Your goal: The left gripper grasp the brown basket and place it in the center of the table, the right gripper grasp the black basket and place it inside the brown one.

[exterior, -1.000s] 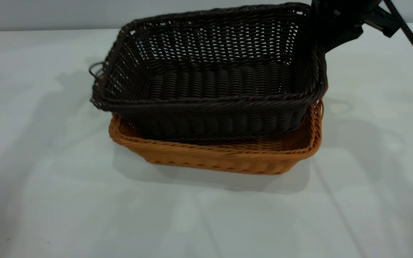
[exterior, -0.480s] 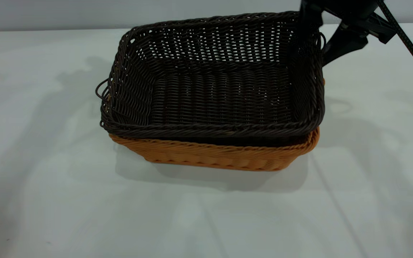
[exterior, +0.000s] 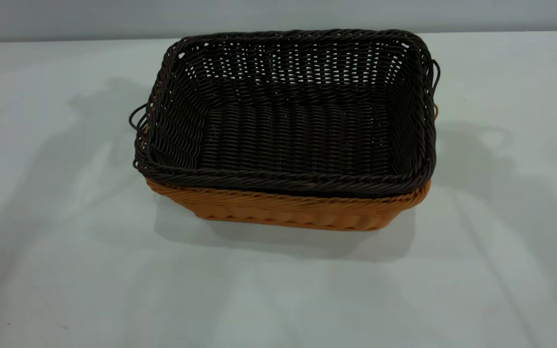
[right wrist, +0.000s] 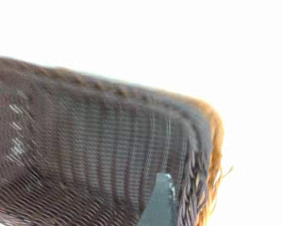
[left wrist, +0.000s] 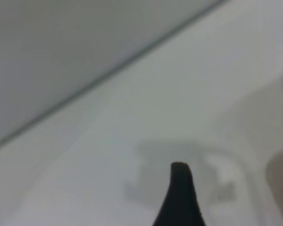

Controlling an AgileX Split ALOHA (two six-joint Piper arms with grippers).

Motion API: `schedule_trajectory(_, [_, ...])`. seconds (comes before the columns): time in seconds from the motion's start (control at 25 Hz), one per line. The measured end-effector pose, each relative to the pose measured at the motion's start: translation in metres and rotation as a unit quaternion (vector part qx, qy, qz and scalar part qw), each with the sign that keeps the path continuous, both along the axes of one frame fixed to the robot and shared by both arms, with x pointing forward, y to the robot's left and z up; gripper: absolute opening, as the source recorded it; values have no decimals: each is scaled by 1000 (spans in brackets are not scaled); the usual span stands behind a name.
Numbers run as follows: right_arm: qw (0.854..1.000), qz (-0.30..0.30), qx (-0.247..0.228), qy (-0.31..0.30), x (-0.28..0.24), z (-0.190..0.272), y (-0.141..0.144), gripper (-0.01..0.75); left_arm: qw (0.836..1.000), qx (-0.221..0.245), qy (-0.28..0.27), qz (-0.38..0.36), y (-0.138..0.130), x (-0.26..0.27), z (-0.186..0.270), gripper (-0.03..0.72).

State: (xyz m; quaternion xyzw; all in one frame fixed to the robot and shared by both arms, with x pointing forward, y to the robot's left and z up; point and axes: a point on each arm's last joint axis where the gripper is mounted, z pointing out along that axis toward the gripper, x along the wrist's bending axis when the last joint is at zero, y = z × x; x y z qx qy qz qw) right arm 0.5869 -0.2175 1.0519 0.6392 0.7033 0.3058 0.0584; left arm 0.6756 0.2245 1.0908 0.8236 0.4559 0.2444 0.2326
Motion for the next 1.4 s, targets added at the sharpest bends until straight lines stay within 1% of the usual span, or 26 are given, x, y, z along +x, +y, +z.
schedule_trajectory(0.12, [996, 9, 8, -92, -39, 67, -6, 585, 999, -7, -41, 0, 4, -24, 44, 530])
schedule_trajectory(0.16, [992, 13, 11, -126, -59, 91, -9, 580, 999, -9, -44, 1, 5, -33, 55, 530])
schedule_trajectory(0.24, [987, 25, 14, -156, -90, 118, -13, 574, 999, -16, -48, 5, 9, -55, 80, 530])
schedule_trajectory(0.32, [983, 39, 15, -180, -128, 140, -17, 573, 999, -21, -34, 11, 12, -78, 98, 530])
schedule_trajectory(0.44, [979, 60, 13, -193, -183, 149, -24, 573, 999, -28, 9, 25, 17, -114, 117, 530])
schedule_trajectory(0.52, [978, 66, 10, -198, -208, 142, -28, 573, 998, -34, 31, 37, 21, -135, 127, 530])
schedule_trajectory(0.68, [971, 71, 9, -228, -261, 125, -36, 573, 996, -57, 22, 67, 26, -164, 141, 530])
schedule_trajectory(0.84, [970, 73, 10, -233, -293, 96, -41, 573, 994, -52, 21, 90, 34, -193, 138, 530])
schedule_trajectory(0.92, [969, 73, 10, -235, -304, 81, -43, 573, 993, -49, 31, 103, 39, -210, 130, 530])
schedule_trajectory(1.08, [969, 80, 4, -233, -321, 53, -46, 573, 990, -56, 41, 123, 47, -257, 111, 530])
schedule_trajectory(1.24, [965, 107, -33, -237, -333, 27, -49, 573, 989, -57, 51, 127, 55, -307, 82, 530])
schedule_trajectory(1.4, [962, 110, -66, -242, -340, 10, -54, 573, 989, -58, 48, 127, 62, -350, 49, 530])
